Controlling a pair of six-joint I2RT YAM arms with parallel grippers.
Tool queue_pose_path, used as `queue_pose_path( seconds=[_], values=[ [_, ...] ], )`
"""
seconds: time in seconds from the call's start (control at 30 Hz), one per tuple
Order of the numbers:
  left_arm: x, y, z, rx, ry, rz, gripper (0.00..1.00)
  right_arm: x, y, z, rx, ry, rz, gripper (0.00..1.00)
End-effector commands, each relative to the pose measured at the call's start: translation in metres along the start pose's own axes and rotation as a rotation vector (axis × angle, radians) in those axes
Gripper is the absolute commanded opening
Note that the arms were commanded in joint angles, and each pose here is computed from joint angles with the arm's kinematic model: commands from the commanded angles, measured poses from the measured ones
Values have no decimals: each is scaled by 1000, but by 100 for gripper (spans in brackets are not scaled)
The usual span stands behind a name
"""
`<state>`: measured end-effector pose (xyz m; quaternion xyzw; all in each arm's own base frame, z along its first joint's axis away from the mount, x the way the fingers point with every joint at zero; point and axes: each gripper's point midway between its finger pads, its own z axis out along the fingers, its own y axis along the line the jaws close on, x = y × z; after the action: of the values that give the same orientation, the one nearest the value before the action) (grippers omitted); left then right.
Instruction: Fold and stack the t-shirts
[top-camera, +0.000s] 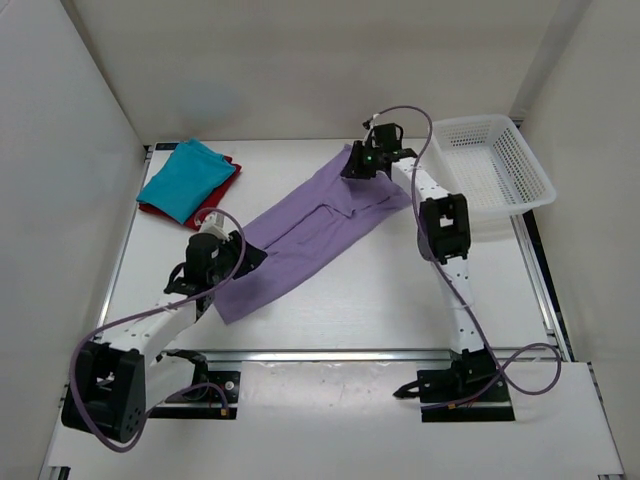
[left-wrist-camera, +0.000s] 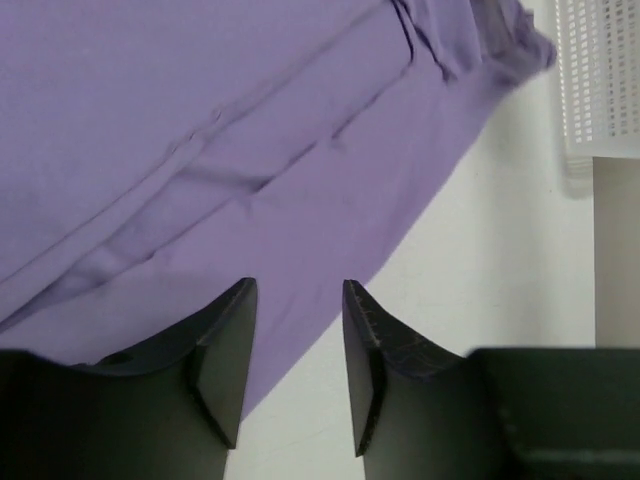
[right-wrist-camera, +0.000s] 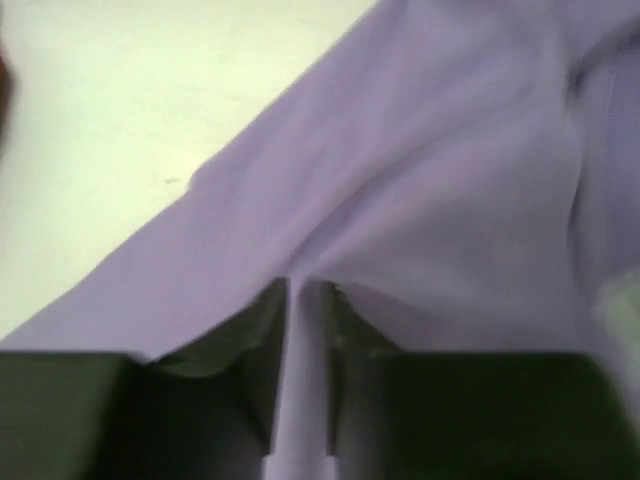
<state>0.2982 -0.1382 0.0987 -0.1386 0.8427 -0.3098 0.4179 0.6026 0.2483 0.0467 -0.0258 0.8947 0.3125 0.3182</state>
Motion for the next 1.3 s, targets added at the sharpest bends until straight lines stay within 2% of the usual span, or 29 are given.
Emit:
queue_pose_path(
  seconds=[0.0, 0.03, 0.1, 0.13, 0.17, 0.23, 0.27, 0.33, 0.37, 0.4, 0.43, 0.47, 0.5, 0.6, 0.73, 0.77, 0.9, 0.93, 1.03, 1.07, 1.13, 1.2, 1.27],
  values=[
    [5, -9, -12, 22, 2, 44, 51, -76, 120, -108, -150, -182, -186, 24],
    [3, -8, -13, 13, -12, 62, 52, -95, 140, -148, -143, -264, -227, 27],
    [13, -14, -14, 14, 12, 93, 56, -71, 147, -164, -107, -256, -279, 36],
    [12, -16, -15, 20, 8, 99, 60, -53, 152, -175, -106, -236, -284, 36],
    [20, -19, -14, 31, 34, 106, 62, -58, 168, -204, -126, -290, -302, 36],
    [27, -19, -12, 21, 66, 144, 63, 5, 154, -198, -134, -213, -243, 36],
    [29, -23, -11, 20, 79, 175, 62, 2, 166, -218, -165, -282, -254, 30],
    [26, -30, -10, 36, 90, 194, 49, 69, 152, -204, -173, -215, -171, 11],
    [22, -34, -9, 48, 78, 196, 45, 97, 138, -204, -164, -191, -137, 9],
    [21, -37, -9, 59, 74, 196, 36, 109, 144, -203, -188, -198, -146, 9],
    [15, -43, -9, 73, 59, 208, 30, 127, 142, -201, -193, -185, -123, 10],
    [14, -47, -9, 84, 57, 211, 28, 150, 137, -196, -190, -142, -93, 12],
    [13, -49, -8, 87, 55, 206, 26, 152, 141, -196, -213, -150, -90, 15],
    [21, -55, -4, 138, 90, 174, 21, 186, 132, -176, -205, -78, -37, 29],
    [29, -53, -3, 141, 100, 170, 19, 213, 121, -148, -180, 1, 12, 38],
    [30, -53, -4, 144, 101, 173, 20, 212, 119, -144, -161, -14, 22, 41],
    [34, -46, -3, 121, 112, 167, 20, 220, 105, -118, -130, 8, 104, 42],
    [36, -47, -2, 122, 117, 168, 21, 228, 100, -110, -122, 34, 115, 41],
    [36, -44, -3, 102, 114, 179, 19, 224, 99, -92, -131, 56, 153, 21],
    [33, -46, -3, 105, 107, 180, 19, 227, 95, -89, -133, 78, 168, 18],
    [35, -42, -2, 85, 119, 184, 19, 219, 89, -87, -133, 78, 171, 0],
    [37, -43, -2, 83, 130, 195, 19, 218, 75, -98, -100, 86, 175, 0],
    [39, -45, -1, 87, 141, 201, 19, 204, 59, -124, -77, 32, 165, 0]
  ],
)
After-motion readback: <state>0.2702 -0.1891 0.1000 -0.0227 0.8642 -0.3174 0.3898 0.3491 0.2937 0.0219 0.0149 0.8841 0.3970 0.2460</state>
